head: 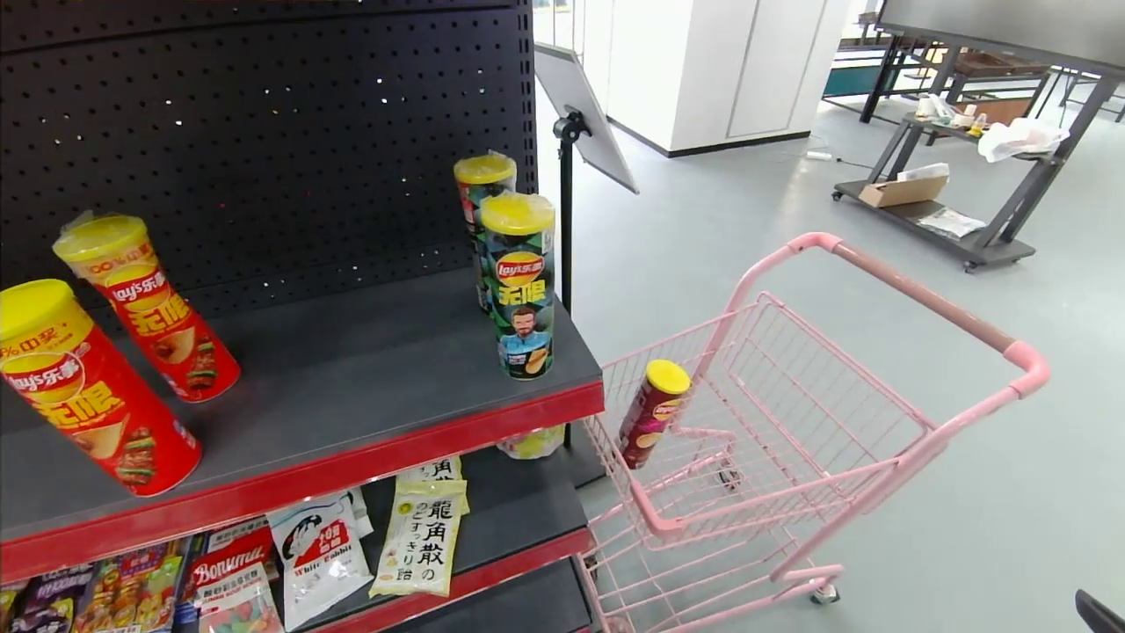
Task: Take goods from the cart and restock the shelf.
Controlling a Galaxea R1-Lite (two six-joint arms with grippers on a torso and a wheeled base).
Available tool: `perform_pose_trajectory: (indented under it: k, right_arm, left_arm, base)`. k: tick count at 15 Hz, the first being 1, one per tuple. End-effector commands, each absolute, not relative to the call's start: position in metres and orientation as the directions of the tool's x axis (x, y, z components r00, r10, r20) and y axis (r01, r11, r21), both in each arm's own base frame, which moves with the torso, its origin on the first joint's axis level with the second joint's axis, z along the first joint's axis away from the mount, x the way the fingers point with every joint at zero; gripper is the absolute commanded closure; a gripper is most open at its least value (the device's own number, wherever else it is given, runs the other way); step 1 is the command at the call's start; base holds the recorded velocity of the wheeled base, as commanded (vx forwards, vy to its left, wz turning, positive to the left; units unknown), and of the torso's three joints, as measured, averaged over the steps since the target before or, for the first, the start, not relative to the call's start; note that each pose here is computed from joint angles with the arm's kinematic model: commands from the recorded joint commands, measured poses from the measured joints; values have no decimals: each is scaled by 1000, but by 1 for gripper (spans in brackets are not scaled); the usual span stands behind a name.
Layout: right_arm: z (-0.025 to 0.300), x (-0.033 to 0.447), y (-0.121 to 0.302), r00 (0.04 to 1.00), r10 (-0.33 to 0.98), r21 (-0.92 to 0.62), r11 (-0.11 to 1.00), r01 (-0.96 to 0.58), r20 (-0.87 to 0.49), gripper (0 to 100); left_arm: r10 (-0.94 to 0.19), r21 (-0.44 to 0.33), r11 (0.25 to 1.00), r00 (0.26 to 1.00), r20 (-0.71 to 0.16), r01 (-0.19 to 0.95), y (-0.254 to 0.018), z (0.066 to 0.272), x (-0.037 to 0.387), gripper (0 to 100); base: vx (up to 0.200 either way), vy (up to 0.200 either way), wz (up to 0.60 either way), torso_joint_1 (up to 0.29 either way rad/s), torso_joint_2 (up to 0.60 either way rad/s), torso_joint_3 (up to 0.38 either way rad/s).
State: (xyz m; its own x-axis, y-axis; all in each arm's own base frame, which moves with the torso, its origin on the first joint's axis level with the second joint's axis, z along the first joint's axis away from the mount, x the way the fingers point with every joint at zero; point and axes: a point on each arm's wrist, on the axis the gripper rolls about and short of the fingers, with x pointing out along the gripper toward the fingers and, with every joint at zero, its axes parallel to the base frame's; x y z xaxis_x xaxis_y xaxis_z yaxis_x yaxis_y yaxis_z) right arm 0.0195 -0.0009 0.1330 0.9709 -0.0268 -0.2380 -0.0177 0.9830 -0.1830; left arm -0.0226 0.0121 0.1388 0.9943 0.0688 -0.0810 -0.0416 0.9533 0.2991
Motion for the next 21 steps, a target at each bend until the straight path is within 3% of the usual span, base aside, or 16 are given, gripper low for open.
perform_pose_trajectory:
  k: [1, 7, 11, 21]
  right_arm:
    - [133, 21, -1, 969, -27, -184, 983, -19, -245, 0]
    - [132, 21, -1, 967, -27, -185, 983, -21, -254, 0]
    - [132, 24, 0, 962, -24, -186, 982, -27, -271, 0]
    - [130, 43, 1, 923, -44, -198, 980, -35, -381, 0]
  left_arm:
    - [33, 285, 959, 998, -56, -15, 13, 138, -26, 0]
    - [25, 279, 960, 998, -58, -8, 13, 130, -27, 0]
    - [26, 214, 977, 999, -44, -16, 14, 122, -30, 0]
    - [23, 212, 977, 999, -46, -13, 14, 121, -30, 0]
  base:
    - [0, 0, 0, 0, 0, 0]
    - [0, 0, 0, -62, 151, 85]
    - [0, 0, 0, -138, 351, 204]
    - [0, 0, 0, -122, 329, 200]
